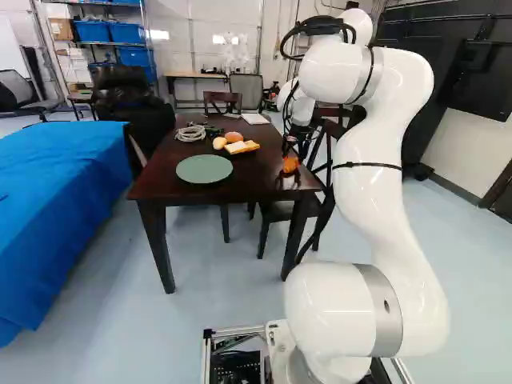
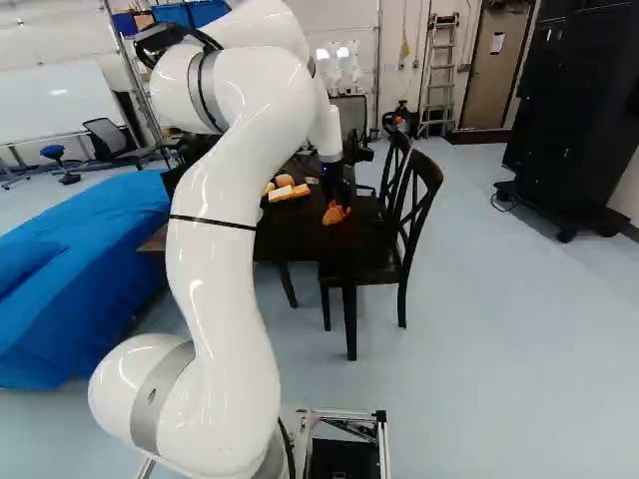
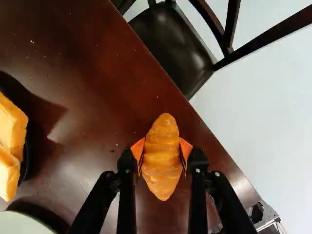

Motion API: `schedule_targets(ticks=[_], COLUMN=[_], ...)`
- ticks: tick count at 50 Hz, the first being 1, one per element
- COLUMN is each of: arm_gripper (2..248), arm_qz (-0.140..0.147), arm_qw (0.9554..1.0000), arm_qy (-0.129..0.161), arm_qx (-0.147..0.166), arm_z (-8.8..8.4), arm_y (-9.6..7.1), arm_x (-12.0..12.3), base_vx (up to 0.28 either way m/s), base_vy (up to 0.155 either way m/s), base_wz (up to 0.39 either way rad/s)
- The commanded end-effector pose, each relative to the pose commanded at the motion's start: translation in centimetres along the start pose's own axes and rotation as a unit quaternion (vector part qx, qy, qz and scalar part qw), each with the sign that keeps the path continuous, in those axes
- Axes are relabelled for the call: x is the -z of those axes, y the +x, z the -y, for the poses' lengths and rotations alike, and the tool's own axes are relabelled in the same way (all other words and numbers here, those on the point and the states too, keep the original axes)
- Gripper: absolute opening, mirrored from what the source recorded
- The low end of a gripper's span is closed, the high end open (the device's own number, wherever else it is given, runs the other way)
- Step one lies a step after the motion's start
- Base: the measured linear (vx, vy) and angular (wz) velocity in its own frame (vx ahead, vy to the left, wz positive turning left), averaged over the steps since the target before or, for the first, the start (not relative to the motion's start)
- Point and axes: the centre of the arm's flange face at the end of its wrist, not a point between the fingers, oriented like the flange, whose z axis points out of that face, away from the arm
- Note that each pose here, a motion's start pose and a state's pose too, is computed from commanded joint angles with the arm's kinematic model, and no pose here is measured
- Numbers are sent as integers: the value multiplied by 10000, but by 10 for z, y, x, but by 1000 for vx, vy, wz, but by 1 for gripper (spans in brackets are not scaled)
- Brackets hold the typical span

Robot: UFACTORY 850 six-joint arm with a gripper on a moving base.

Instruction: Move the croissant to the empty plate

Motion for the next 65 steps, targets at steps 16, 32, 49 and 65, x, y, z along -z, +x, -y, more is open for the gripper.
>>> schedule_targets(ticks=[16, 32, 49, 65], arm_gripper=[108, 108, 108, 108], arm_qz=[-58, 3, 86, 117], arm_qw=[10000, 10000, 9999, 9997], arm_qy=[30, -7, -45, -42], arm_qx=[-3, 6, 81, 204], arm_z=[-1, -3, 2, 13], arm_y=[-1, -7, -19, -31], arm_x=[14, 39, 66, 91], base_vx=[0, 0, 0, 0], base_vy=[0, 0, 0, 0], base_wz=[0, 0, 0, 0])
